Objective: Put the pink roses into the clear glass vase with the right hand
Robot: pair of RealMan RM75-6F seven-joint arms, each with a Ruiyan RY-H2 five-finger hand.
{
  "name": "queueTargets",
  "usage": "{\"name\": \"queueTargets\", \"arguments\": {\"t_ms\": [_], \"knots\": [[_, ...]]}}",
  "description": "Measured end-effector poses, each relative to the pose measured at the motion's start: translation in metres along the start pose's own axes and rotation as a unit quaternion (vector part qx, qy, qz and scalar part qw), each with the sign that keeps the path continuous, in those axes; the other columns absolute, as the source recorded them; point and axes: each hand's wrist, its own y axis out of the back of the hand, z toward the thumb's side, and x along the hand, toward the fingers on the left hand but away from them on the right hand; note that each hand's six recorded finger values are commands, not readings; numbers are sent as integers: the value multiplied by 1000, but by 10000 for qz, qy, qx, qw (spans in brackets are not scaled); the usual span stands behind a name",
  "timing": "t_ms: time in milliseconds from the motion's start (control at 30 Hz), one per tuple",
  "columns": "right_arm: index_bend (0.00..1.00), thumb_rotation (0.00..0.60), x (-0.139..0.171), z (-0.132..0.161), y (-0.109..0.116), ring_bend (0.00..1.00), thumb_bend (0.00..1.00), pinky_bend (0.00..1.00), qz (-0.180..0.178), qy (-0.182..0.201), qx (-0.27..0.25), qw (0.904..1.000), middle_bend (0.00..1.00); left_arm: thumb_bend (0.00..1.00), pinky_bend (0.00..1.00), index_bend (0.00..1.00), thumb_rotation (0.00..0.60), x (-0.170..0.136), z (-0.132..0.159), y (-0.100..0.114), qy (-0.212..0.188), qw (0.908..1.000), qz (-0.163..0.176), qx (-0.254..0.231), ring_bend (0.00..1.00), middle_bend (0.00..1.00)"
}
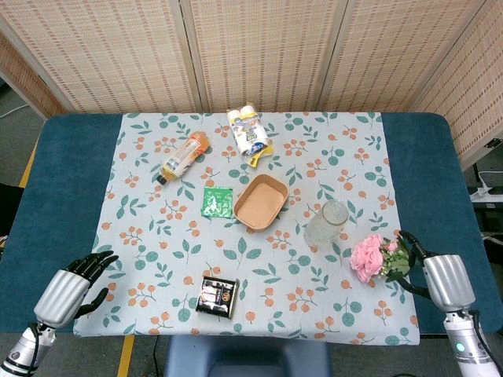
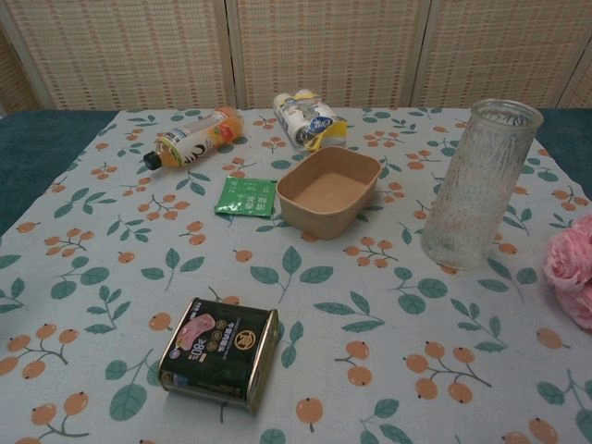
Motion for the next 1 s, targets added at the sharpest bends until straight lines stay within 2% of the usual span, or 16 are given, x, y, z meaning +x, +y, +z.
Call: {"name": "queueTargets", "arguments": {"t_ms": [133,300,400,567,700,767,933,1000], "knots": [[184,600,-2,0,-1,760,0,1000,14,21,37,10000,606,423,388,153,600,0,1,-1,-12,10000,-19,27,204,144],[227,600,-4,-2,1,932,0,1000,-138,138,317,9993,799,423,388,154,600,1,3,-2,-56,10000,-39,37,204,144],[226,600,-6,-3,-1,977,0,1000,-98,178,509,9985,845,423,388,154,600,2,2,-4,-41,10000,-71,28,204,144],[248,600,-10,-4,-9,1000,0,1000,19,216,826,9963,885,424,389,154,600,2,0,-6,6,9999,-117,-16,203,144],[321,600,-15,-13,-17,1000,0,1000,54,232,871,9959,908,423,389,154,600,1,-2,-5,77,9999,-117,-95,204,145],[322,600,-18,-21,-19,1000,0,1000,81,158,854,9962,909,423,389,153,600,1,-4,-4,104,9998,-109,-114,204,146],[306,600,-20,-37,-20,1000,0,1000,99,-303,809,9962,915,424,389,153,600,1,-2,-3,58,9998,-102,-144,204,146],[295,600,-19,-39,-24,1000,0,1000,220,-469,698,9962,915,424,389,154,600,1,-2,-2,39,9998,-100,-150,204,147]]}}
